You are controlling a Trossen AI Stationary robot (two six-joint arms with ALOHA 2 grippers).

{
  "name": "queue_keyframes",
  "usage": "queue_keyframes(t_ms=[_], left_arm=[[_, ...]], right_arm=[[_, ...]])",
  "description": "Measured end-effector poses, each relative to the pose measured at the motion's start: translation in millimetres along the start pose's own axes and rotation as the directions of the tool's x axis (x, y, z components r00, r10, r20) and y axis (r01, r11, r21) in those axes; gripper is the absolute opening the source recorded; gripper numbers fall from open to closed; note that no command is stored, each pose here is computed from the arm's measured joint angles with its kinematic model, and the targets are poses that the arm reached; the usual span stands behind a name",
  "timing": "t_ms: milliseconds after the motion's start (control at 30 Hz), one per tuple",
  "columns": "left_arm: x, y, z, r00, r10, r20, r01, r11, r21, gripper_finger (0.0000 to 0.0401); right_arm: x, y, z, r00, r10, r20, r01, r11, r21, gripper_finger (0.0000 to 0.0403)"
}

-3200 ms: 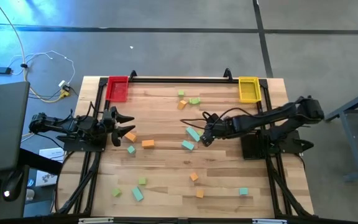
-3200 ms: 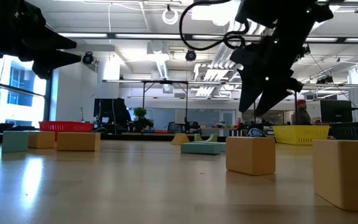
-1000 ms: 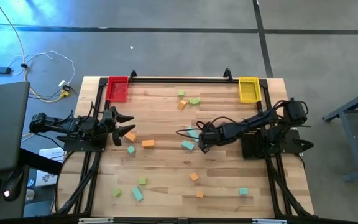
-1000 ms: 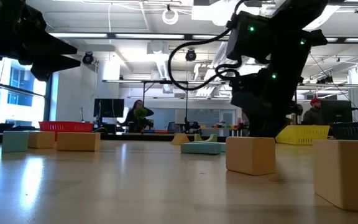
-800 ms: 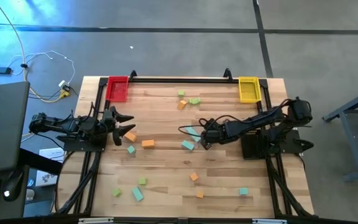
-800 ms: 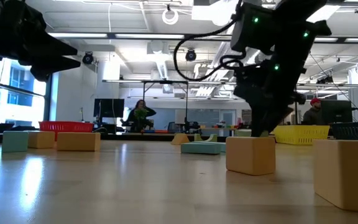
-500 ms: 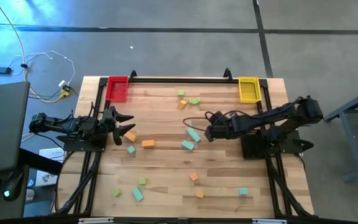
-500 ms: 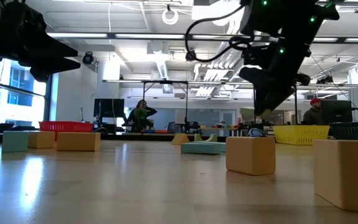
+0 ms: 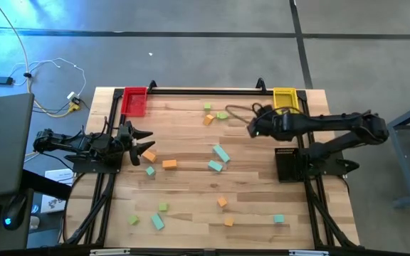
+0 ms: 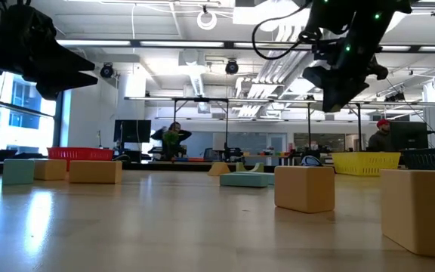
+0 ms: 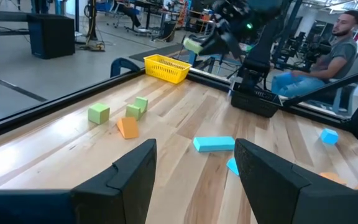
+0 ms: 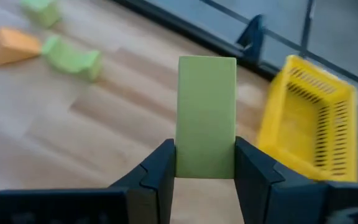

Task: Sort & place blocks by color
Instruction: Put the green block into the yellow bin

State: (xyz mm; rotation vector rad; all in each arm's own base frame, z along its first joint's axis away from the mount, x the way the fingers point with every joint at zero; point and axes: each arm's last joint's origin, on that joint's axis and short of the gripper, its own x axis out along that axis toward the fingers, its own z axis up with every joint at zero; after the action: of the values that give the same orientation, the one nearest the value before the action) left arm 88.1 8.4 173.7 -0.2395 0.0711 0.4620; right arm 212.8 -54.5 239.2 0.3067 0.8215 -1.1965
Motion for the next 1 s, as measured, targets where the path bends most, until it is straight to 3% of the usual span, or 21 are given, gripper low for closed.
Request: queue_keyframes(t_ms=[433,1000], left_arm=[[0,0,0,1.000,0.000,0.000,0.000,1.000,0.001,0.0204],[0,1,0,0.999,0.050,0.016,-0.052,0.986,0.156,0.0204]], right_arm=[[43,-61,33,0.973,-0.207,-0.105,0.216,0.973,0.084,0.0110],[70,-108,46,0.961,-0.155,-0.230,0.207,0.953,0.222,0.0110]])
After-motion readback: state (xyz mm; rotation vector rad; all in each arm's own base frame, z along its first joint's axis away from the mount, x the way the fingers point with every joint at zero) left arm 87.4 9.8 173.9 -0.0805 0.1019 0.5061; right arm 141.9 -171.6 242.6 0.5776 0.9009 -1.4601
